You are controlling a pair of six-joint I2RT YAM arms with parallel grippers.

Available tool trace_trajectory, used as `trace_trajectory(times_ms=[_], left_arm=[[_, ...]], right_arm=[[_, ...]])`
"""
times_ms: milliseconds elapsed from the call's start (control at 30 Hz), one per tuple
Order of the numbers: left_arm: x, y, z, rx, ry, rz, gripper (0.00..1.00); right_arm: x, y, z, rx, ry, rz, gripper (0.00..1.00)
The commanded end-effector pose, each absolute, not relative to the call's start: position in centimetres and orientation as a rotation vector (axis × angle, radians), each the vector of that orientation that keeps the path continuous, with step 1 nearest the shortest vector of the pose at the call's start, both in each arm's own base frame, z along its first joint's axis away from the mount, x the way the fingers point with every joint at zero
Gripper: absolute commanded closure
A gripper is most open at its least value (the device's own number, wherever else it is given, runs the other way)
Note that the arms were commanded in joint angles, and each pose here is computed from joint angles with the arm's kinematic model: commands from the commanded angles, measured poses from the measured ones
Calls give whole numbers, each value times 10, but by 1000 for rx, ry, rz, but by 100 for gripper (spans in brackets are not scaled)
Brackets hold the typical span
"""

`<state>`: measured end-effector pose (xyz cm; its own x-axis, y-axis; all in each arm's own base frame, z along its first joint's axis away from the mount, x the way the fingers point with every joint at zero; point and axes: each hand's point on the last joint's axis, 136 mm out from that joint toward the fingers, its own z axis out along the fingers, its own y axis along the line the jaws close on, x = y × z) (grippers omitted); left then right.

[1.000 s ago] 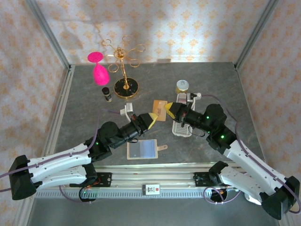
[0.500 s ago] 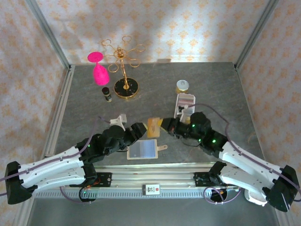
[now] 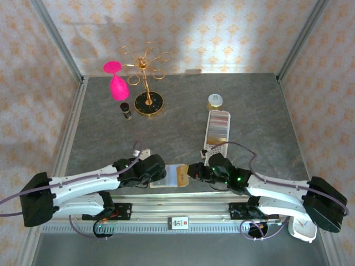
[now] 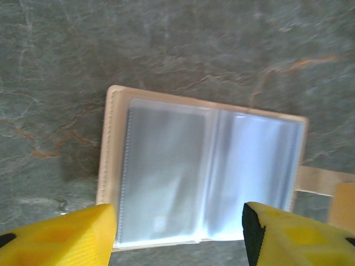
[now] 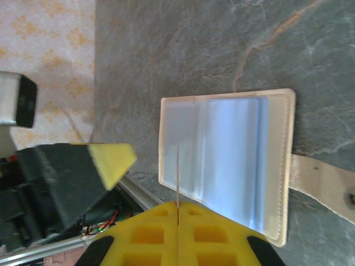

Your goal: Put the credit cards into the card holder

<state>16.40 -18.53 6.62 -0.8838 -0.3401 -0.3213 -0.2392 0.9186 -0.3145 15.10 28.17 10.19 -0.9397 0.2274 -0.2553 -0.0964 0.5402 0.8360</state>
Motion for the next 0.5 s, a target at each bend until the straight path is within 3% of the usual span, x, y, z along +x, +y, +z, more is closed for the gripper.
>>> trace_trajectory(times_ms=[0, 467], left_arm=[[161, -179, 57, -346, 2741, -296, 37], [167, -177, 30, -378, 2785, -364, 40]], right_arm=[[161, 293, 118, 75, 2334, 1402, 100], [166, 318, 100, 31, 2370, 1406, 100]])
